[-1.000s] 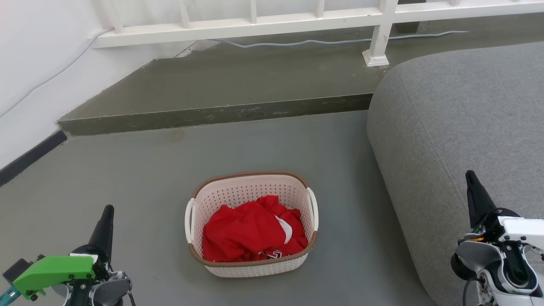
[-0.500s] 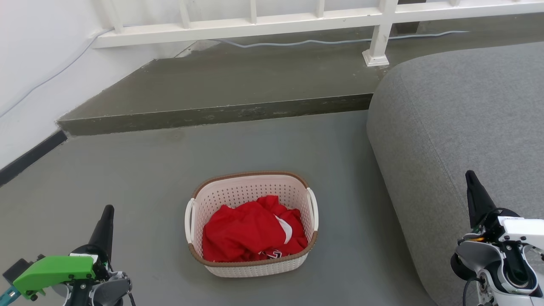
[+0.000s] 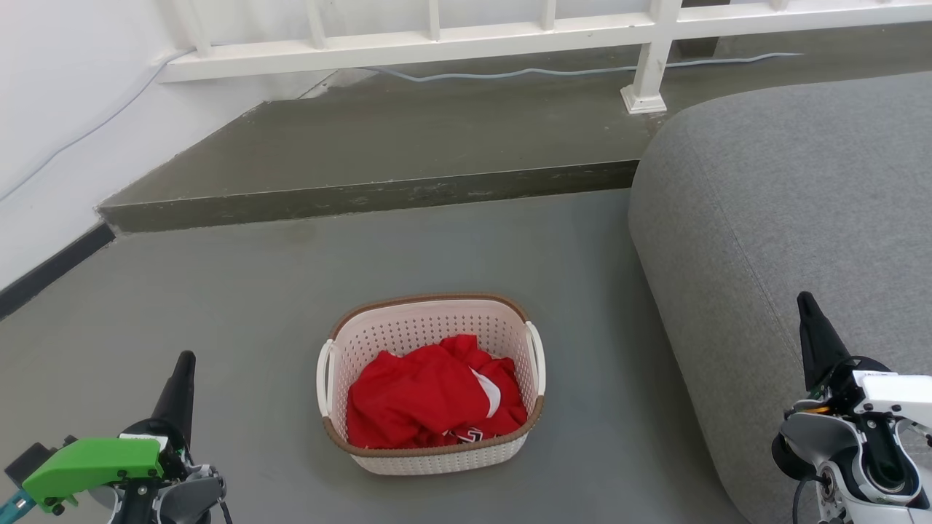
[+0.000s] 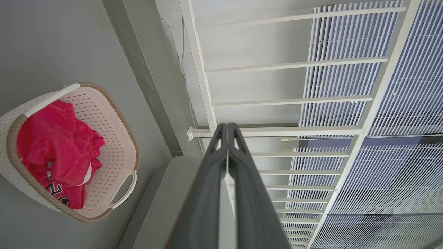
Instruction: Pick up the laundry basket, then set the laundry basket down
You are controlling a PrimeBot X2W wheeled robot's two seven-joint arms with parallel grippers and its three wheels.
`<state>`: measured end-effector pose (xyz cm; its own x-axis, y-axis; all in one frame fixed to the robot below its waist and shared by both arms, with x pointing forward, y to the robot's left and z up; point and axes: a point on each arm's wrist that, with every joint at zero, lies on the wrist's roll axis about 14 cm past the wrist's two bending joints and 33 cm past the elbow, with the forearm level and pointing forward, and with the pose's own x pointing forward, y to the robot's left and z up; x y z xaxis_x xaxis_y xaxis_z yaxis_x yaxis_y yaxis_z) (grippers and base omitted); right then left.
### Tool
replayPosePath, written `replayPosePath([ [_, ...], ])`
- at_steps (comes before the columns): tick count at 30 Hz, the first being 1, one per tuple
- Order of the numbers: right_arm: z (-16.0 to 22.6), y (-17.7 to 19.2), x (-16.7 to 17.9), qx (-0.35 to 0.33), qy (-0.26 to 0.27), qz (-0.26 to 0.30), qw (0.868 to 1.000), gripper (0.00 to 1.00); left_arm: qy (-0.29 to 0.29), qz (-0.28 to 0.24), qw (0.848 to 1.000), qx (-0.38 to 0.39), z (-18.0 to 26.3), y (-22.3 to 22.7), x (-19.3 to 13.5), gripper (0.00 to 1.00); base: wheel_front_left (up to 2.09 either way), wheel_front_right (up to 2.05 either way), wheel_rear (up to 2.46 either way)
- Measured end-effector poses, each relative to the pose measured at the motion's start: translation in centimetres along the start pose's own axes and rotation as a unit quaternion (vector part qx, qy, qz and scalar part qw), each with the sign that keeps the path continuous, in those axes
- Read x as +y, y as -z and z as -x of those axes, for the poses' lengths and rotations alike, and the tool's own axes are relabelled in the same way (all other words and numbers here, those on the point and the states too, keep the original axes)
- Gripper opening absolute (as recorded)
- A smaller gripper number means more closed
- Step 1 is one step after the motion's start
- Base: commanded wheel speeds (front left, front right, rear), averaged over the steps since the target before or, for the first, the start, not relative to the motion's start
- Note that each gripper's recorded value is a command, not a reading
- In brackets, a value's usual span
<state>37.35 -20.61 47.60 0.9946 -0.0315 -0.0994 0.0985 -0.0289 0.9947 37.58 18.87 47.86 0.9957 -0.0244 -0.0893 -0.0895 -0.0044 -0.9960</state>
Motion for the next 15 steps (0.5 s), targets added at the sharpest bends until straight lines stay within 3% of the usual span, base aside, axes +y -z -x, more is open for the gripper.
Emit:
replayPosePath([
  [15, 0.0, 0.0, 0.0, 0.0, 0.0, 0.0, 1.0, 0.0, 0.0, 0.0, 1.0, 0.0, 0.0, 0.0, 0.0, 0.0, 0.0, 0.0, 0.0],
])
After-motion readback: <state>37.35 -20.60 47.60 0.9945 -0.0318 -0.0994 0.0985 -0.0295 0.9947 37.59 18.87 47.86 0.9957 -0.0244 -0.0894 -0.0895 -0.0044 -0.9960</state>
